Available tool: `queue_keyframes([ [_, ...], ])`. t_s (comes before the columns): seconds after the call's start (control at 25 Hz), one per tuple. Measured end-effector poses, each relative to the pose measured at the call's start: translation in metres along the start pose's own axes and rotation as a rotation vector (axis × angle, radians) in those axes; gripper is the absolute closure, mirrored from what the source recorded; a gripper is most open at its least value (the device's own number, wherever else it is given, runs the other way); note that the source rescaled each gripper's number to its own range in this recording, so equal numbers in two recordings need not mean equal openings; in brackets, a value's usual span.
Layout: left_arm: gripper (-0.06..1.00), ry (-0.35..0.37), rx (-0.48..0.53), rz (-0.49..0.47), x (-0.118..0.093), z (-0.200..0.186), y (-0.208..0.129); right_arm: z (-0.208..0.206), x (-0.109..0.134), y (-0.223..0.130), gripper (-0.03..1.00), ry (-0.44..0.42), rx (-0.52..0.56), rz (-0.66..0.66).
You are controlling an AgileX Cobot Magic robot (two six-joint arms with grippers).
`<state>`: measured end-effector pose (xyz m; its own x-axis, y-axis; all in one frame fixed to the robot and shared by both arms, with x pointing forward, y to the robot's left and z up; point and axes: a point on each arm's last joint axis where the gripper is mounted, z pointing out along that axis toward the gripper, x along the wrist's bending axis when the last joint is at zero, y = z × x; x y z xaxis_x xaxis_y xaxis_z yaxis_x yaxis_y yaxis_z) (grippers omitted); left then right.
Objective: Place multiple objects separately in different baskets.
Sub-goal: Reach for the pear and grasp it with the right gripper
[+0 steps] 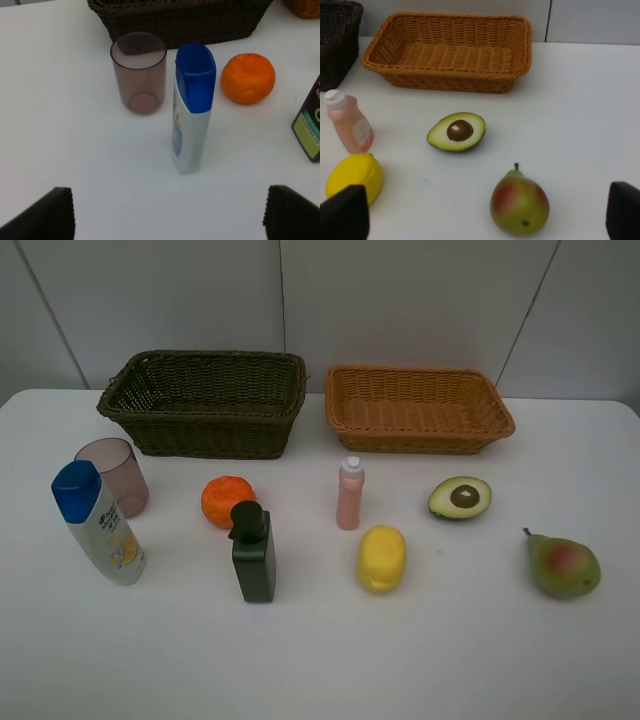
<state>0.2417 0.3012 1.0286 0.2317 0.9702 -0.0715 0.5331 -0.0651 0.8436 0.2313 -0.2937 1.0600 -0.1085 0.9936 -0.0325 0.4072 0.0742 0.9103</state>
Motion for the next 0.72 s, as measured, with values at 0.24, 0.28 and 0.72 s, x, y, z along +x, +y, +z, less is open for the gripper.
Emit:
queue_keyframes([
  [0.24,-0.05,0.0,0.0,0.0,0.0,0.0,0.0,0.016,-0.001,0.008,-0.03,0.005,0.108,0.03],
  [0.28,-0.05,0.0,0.0,0.0,0.0,0.0,0.0,0.02,-0.002,0.01,-0.03,0.007,0.136,0.031],
  [0.72,-0.05,0.0,0.0,0.0,0.0,0.0,0.0,0.076,-0.007,0.035,-0.03,0.021,0.45,0.051],
])
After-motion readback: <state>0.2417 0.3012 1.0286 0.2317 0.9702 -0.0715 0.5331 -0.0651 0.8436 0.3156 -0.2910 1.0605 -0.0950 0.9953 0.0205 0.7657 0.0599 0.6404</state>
